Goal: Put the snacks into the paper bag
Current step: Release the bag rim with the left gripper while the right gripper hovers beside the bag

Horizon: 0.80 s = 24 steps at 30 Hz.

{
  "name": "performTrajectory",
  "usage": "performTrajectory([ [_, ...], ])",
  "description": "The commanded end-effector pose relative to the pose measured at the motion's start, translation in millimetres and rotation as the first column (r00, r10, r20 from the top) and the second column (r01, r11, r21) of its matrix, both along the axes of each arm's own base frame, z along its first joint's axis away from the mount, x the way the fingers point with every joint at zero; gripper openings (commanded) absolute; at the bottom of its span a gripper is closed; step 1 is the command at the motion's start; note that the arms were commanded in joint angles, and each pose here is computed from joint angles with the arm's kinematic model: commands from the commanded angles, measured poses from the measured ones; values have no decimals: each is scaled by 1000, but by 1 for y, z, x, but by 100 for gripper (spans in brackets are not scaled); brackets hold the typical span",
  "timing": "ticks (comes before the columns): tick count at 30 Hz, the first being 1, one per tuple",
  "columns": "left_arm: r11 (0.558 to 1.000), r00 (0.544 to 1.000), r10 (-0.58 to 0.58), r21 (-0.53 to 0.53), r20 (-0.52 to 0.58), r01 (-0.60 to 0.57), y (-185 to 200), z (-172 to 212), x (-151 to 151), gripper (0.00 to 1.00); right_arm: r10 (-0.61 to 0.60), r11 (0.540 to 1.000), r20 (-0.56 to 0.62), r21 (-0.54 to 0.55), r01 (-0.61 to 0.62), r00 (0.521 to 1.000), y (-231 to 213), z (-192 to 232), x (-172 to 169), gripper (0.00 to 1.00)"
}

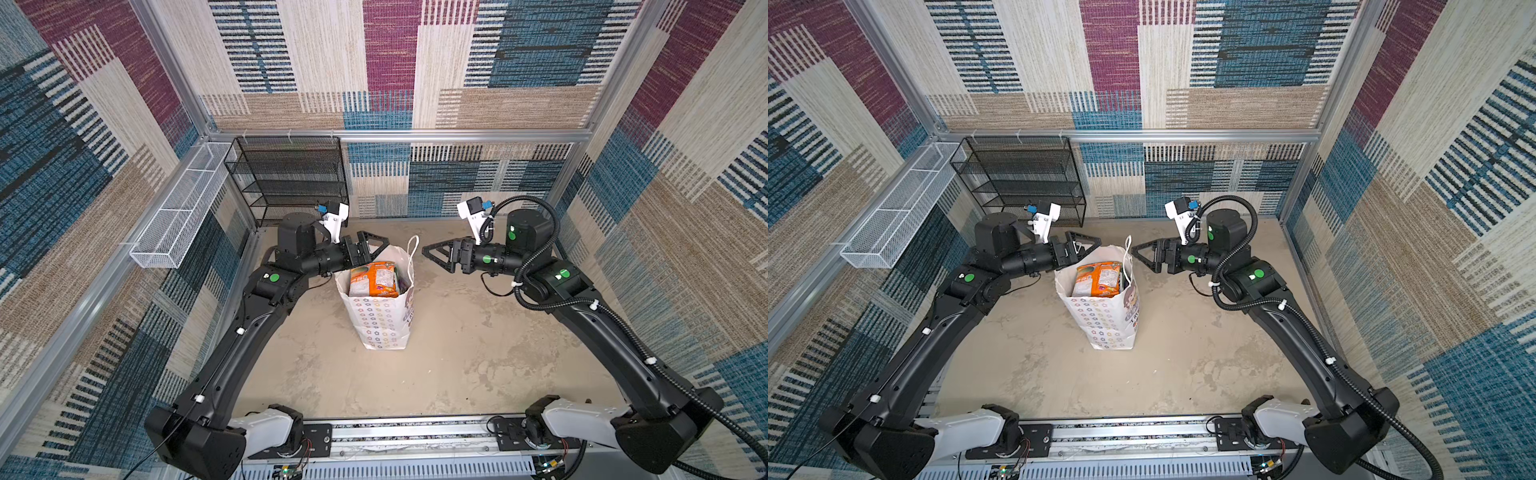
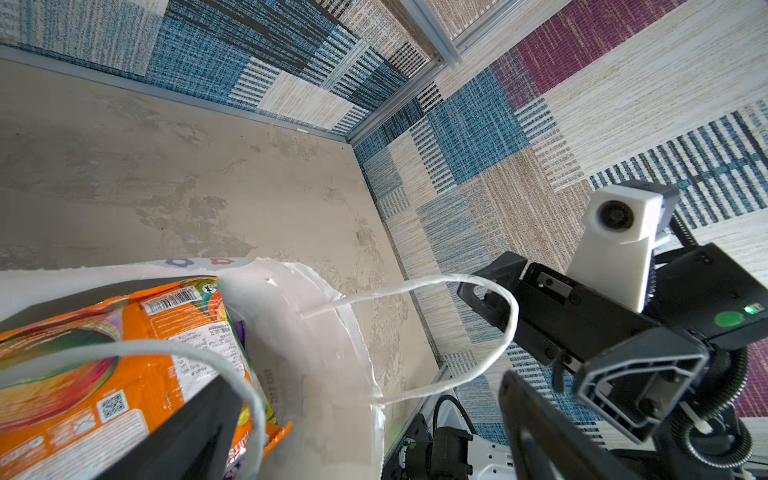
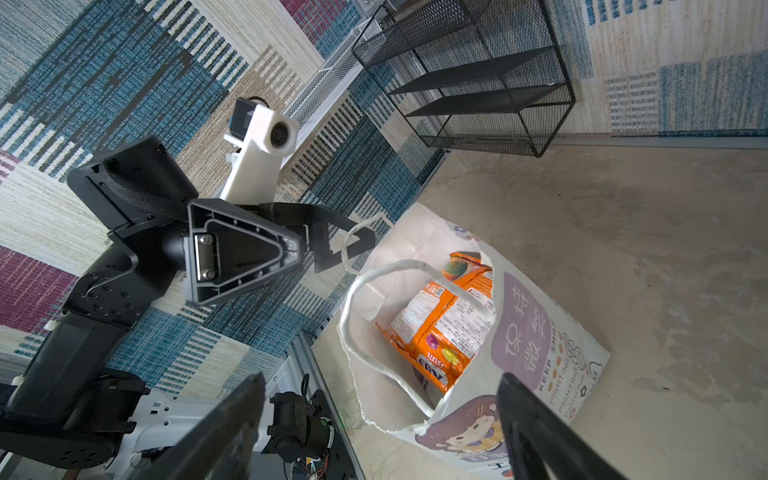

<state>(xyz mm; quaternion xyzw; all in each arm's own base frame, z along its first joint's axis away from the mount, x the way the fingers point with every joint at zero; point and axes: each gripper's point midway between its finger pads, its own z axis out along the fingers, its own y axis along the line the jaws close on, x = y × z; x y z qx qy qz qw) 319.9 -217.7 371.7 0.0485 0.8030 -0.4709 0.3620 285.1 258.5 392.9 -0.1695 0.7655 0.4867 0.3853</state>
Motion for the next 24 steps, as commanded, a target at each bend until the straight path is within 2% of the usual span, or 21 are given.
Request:
performTrajectory([
  [1,999,999,34,34,39,-35,8,5,1,99,3,1000,-6,21,-2,1000,0,4,-3,93],
  [6,997,998,51,64,40,-53,15,4,-2,99,-23,1000,-3,16,23,1000,-5,6,-5,100],
  [18,998,996,2,56,86,-7,22,30,-23,99,-42,999,32,12,41,999,-14,20,-15,100],
  [21,997,997,11,78,75,-17,25,29,-25,99,-40,999,29,12,40,999,-14,18,-16,100],
  [24,987,995,83,135,61,-91,37,21,-18,99,-41,999,31,11,41,999,-15,17,-16,100],
])
